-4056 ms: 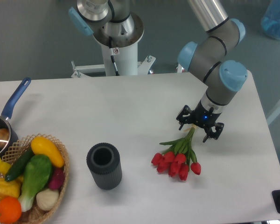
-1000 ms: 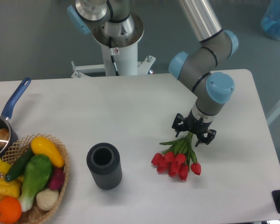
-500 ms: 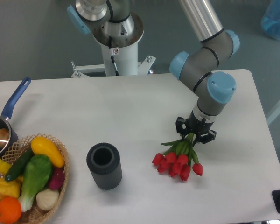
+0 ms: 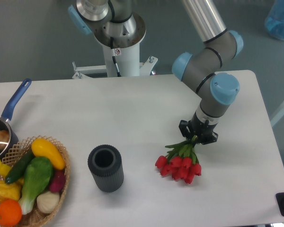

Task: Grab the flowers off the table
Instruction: 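Lift the gripped tulip bundle up off the table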

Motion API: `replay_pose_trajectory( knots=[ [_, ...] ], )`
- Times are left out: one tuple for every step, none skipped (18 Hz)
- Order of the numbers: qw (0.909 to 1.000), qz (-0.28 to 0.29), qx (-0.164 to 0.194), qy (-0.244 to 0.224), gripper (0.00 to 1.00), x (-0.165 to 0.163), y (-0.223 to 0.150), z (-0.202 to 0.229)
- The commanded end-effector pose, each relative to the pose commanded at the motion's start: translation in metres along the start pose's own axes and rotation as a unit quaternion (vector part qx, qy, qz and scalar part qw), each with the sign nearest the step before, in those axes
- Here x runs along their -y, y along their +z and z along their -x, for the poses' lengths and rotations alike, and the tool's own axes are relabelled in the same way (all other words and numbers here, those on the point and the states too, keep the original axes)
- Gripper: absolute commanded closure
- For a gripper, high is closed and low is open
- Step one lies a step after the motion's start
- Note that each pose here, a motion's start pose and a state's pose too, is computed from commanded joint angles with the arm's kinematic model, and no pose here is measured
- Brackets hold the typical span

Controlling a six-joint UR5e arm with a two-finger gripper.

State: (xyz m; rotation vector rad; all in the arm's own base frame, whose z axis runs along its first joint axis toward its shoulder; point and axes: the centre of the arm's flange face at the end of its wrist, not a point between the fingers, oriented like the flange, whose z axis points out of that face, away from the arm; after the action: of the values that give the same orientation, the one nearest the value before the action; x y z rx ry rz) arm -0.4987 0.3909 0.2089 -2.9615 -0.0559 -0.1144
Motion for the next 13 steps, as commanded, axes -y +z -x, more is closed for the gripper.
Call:
replay_pose_trajectory(
  knots=[
    [1.0000,-0.001,0.003,0.000,0.76,0.001,-0.003,0.001],
    [1.0000,-0.002,0.004,-0.001,0.76,0.001,-0.004,0.002],
    [1.0000,-0.003,0.006,0.001,0.76,0.002,-0.006,0.003],
    [0.9999,-0.005,0.009,0.000,0.76,0.002,-0.010,0.004],
    [0.9999,-0.008,0.011,0.000,0.76,0.002,-0.014,0.006],
    [0.9999,-0.009,0.014,-0.001,0.76,0.003,-0.019,0.007],
    [0.9998,-0.011,0.016,-0.001,0.76,0.002,-0.024,0.008],
    [0.9998,-0.012,0.019,0.000,0.76,0.002,-0.027,0.007],
    [0.9997,-0.014,0.020,-0.001,0.76,0.002,-0.029,0.007],
    [0.9996,-0.019,0.021,-0.002,0.76,0.002,-0.033,0.009],
    [0.9993,-0.027,0.025,-0.001,0.78,0.005,-0.040,0.010],
    [0.9989,-0.039,0.025,0.000,0.79,0.008,-0.046,0.011],
    [0.9984,-0.051,0.024,-0.001,0.79,0.008,-0.050,0.014]
  ],
)
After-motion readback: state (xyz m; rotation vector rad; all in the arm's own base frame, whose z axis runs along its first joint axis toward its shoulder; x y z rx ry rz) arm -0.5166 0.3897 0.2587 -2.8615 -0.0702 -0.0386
